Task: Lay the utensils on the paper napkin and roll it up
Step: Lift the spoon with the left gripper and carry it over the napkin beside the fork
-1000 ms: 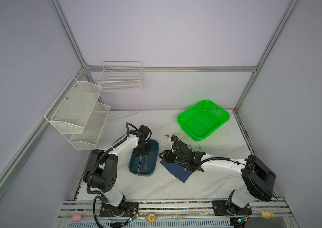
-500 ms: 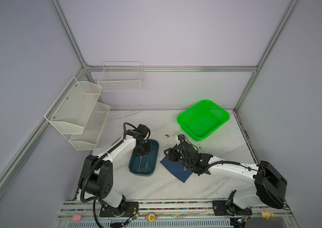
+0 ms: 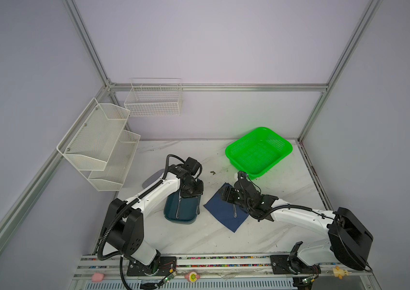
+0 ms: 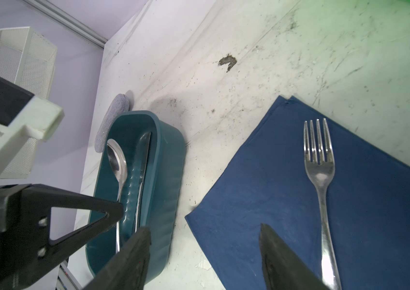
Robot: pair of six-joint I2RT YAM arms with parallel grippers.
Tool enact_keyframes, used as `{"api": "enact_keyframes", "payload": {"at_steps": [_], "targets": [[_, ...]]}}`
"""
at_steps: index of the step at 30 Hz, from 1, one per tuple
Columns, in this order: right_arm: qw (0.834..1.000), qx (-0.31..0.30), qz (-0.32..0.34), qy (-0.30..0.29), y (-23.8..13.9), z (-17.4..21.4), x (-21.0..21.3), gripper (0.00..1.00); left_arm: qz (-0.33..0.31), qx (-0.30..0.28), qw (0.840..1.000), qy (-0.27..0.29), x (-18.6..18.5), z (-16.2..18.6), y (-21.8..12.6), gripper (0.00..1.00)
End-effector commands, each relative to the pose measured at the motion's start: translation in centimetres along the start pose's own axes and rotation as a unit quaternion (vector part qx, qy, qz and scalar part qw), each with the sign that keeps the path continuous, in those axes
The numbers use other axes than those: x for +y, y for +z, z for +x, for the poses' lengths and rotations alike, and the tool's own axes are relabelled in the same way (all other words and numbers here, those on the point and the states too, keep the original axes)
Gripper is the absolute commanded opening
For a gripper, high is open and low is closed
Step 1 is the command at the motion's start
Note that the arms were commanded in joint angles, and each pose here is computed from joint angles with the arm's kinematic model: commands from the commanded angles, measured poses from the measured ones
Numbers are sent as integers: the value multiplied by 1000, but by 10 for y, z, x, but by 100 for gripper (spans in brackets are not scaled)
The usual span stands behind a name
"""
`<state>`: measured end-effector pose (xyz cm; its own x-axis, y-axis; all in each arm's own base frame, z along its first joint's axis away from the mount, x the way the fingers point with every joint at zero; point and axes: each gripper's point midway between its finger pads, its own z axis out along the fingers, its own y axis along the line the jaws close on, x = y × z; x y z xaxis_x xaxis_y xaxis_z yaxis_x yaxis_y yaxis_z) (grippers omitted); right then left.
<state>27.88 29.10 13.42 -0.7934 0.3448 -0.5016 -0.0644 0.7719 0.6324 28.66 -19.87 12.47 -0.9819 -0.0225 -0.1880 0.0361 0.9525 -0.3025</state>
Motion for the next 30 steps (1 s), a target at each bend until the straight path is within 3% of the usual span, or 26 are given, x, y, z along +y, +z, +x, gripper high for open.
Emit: {"api": "enact_keyframes", "payload": {"at_steps": [1, 15, 30], "targets": [[1000, -6, -4, 20, -9, -5, -3, 70, 43, -29, 999, 11, -40, -21, -13, 4], [995, -15, 15, 98, -22, -14, -56, 70, 83, 7, 996, 32, -116, -29, 48, 3], [996, -11, 25, 87, -22, -12, -71, 70, 111, 32, 993, 4, -142, -25, 90, 3]]}}
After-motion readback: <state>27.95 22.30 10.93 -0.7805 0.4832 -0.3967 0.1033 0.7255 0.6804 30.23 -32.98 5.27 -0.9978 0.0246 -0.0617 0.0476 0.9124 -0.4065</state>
